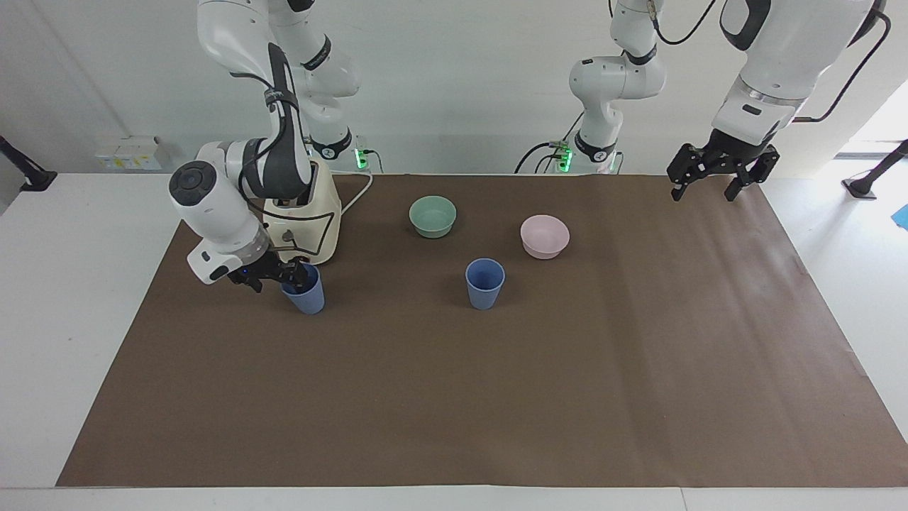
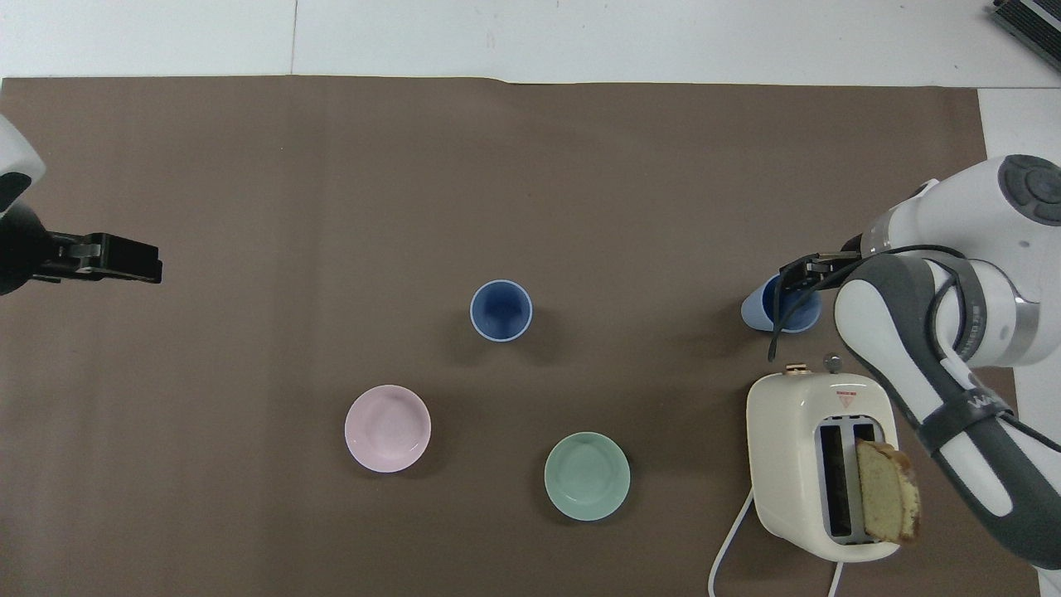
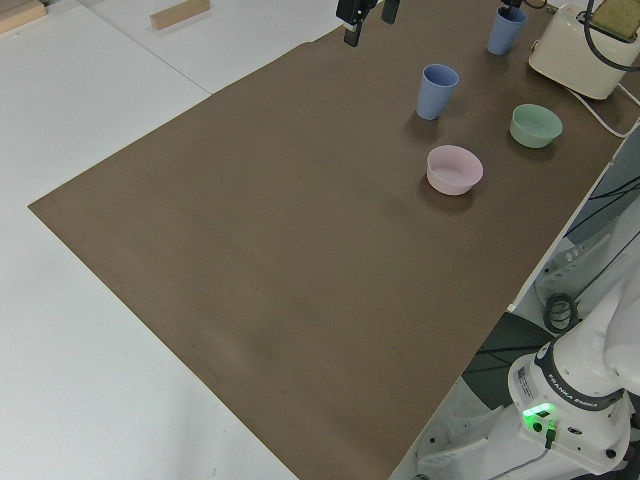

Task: Stack blue cups with both arms
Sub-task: 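Grasp the other blue cup with the right gripper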

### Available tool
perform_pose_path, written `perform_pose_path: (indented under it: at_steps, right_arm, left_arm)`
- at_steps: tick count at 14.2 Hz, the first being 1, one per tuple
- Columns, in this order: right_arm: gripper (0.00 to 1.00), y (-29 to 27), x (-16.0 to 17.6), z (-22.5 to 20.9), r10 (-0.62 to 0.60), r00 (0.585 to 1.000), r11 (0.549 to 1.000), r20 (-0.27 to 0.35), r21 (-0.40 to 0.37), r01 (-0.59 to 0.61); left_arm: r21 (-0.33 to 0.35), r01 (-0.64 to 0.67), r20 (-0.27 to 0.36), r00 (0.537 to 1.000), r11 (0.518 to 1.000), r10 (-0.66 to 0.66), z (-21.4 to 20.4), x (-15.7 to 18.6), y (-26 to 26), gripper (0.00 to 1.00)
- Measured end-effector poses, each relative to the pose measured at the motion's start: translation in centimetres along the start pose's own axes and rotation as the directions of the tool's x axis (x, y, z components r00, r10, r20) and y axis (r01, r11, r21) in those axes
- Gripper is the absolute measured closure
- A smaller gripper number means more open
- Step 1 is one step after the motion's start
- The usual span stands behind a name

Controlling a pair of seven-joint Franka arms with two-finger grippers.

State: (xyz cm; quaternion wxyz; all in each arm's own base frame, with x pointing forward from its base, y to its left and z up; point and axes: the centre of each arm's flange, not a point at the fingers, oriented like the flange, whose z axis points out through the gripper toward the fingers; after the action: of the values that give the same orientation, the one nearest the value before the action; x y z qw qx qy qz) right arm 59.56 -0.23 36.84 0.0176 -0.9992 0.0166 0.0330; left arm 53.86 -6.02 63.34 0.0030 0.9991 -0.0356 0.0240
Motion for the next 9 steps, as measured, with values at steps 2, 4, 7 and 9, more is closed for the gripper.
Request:
perform_pose_path:
  at_steps: [2,4,7,9]
  right_arm:
    - [0.7,-0.4,0.0,0.0,-0.006,1.0,1.0,0.0,0.0,0.006]
    - [0.93,-0.4,0.0,-0.1,-0.005,1.0,1.0,-0.002,0.002,0.005]
    - [0.95,-0.6,0.2,-0.6,0.018,1.0,1.0,-0.013,0.005,-0.018]
    - [0.95,-1.4,0.7,-2.0,0.019,1.0,1.0,-0.025,0.005,-0.019]
  left_arm:
    - [0.0,0.002,-0.002,1.0,1.0,-0.002,-0.1,-0.1,-0.1,0.0]
    - [-0.006,0.009,-0.002,1.0,1.0,-0.009,-0.2,-0.1,-0.4,0.0]
    - [-0.009,0.014,-0.003,1.0,1.0,-0.014,-0.2,-0.1,-0.6,0.0]
    - [-0.01,0.013,-0.003,1.0,1.0,-0.013,-0.2,-0.1,-0.6,0.0]
